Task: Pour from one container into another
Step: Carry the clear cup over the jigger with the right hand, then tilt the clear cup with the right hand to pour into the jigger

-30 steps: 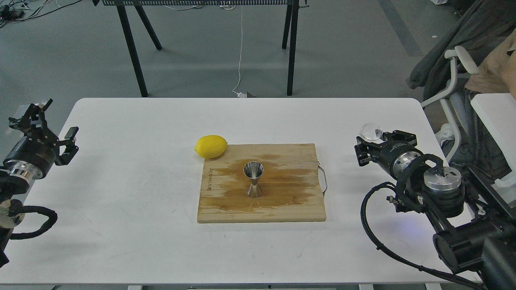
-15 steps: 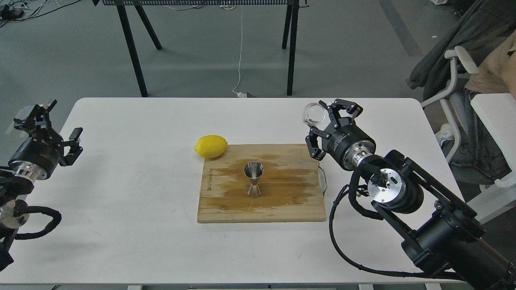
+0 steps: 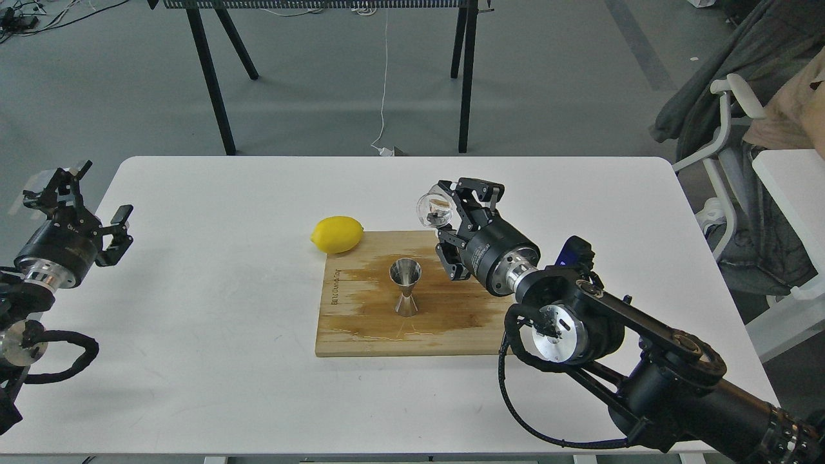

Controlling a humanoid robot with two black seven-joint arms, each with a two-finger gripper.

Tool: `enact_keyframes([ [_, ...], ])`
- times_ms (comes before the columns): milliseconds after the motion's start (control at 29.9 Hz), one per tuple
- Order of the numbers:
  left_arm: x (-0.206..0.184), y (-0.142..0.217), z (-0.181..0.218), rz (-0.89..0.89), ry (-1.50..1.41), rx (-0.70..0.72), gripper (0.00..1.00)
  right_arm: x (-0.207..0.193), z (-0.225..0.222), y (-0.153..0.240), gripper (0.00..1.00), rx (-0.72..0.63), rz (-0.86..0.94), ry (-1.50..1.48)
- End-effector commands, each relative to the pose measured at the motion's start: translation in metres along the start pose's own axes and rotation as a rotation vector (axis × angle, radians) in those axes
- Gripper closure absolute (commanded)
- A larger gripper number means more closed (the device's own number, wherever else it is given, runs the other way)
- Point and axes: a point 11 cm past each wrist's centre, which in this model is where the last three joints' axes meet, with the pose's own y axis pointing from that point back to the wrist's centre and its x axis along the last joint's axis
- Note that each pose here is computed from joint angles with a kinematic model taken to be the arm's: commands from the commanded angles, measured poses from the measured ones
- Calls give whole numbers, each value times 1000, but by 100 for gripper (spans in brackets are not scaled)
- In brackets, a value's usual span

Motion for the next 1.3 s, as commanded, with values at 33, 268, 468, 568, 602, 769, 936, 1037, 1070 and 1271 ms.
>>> enact_keyframes([
  [33,0,0,0,0,1,-1,1,-9,6,-1,59,-8,-28,77],
  [268,0,0,0,0,1,-1,1,-13,17,-3,59,-13,-46,196],
  [468,0,0,0,0,1,-1,1,-14,23,-3,59,-13,-53,257],
  [568,0,0,0,0,1,-1,1,-13,22,-4,59,1,-51,302],
  [602,0,0,0,0,1,-1,1,-14,23,-5,59,0,-56,316],
  [769,1,0,1,1,0,-1,1,-15,28,-5,59,-9,-69,365],
  [936,1,0,1,1,0,-1,1,-14,33,-7,60,-1,-73,445],
  [1037,1,0,1,1,0,-1,1,-12,37,-8,60,-12,-73,466],
  [1070,0,0,0,0,1,-1,1,-13,38,-7,60,-15,-75,468],
  [1271,1,0,1,1,0,-1,1,-10,35,-11,60,1,-69,512],
])
